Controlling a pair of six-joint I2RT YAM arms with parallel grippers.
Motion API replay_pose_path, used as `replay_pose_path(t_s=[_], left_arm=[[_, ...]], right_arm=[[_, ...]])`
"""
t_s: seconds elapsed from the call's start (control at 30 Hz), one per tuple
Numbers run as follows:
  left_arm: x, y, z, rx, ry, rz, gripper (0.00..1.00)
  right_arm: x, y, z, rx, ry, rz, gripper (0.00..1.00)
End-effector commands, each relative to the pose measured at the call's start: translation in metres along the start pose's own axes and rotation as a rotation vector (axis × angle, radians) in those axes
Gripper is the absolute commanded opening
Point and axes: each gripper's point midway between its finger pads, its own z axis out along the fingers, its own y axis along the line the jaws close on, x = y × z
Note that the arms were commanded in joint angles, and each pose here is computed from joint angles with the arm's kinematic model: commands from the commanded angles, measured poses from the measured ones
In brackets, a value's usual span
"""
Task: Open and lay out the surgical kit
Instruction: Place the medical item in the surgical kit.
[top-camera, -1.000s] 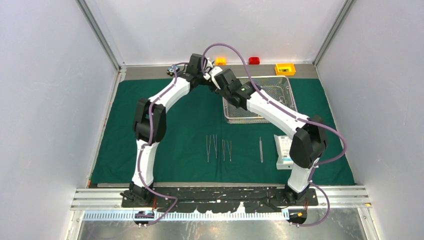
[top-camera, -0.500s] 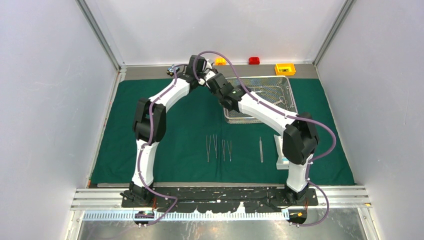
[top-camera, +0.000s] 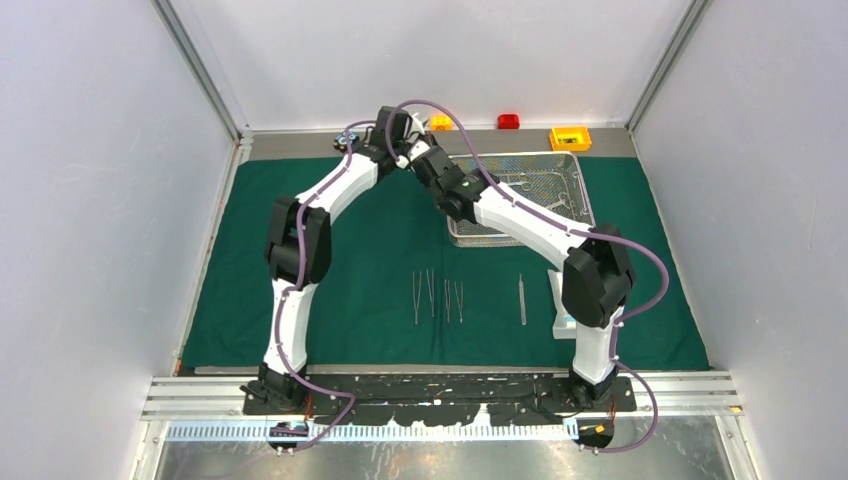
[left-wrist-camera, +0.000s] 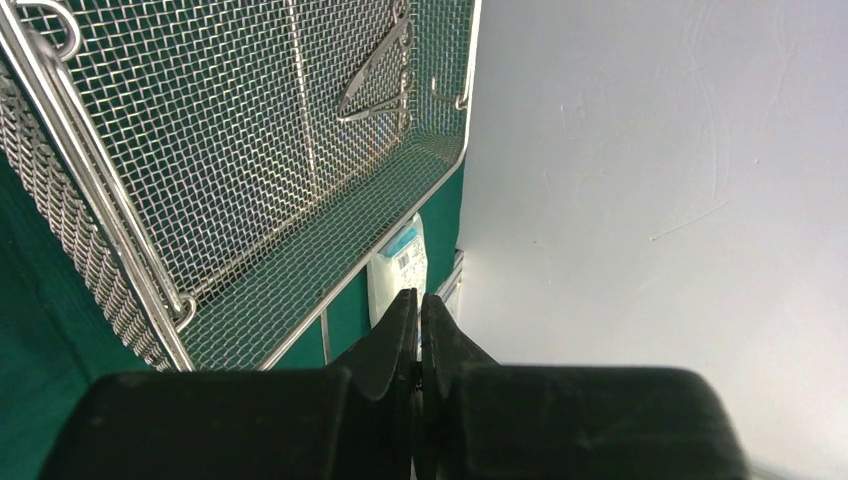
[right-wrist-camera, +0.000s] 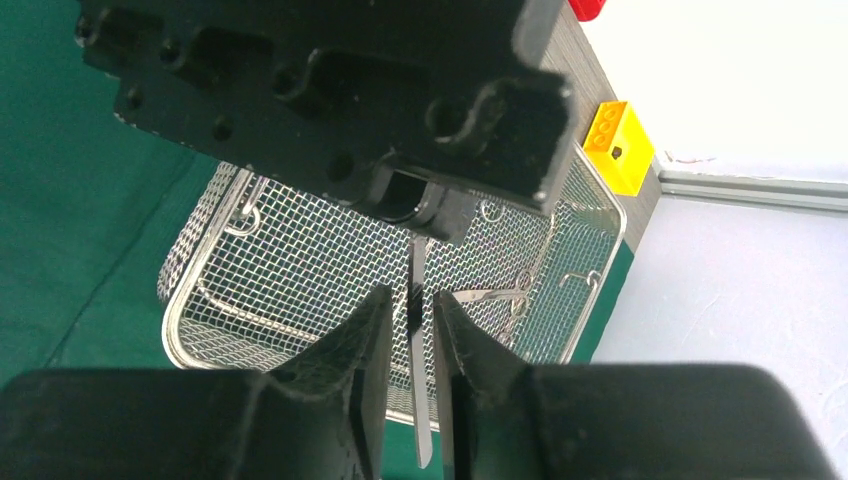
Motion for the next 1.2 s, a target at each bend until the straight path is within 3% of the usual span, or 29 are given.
replay_pose_path(t_s=[0.0,0.13,0.33,0.73,0.97,1.17], left_arm=[[0.000,-0.024,-0.005,0.056,0.021,0.111,0.00],[0.000,-0.025,-0.004,0.067,0.025,0.138,0.00],[-0.001,-0.026,-0.006,0.068,0.024,0.215,0.00],[0.037,-0.053,-0.012,0.206,0.117,0.554,0.00],[0.103,-0.057,0.009,0.339,0.275,0.690,0.00],[0.158,-0.043,0.035,0.399,0.390,0.848,0.00]], right_arm=[[-0.015,-0.008,-0.014,-0.008,-0.055,0.058,0.32],[-0.017,-0.005,-0.024,-0.058,-0.081,0.086,0.48],[-0.018,-0.009,-0.046,-0.129,-0.129,0.130,0.58],[0.014,-0.056,-0.099,-0.454,-0.223,0.439,0.58],[0.048,-0.092,-0.094,-0.448,-0.214,0.614,0.58],[0.086,-0.098,-0.082,-0.416,-0.144,0.673,0.58]])
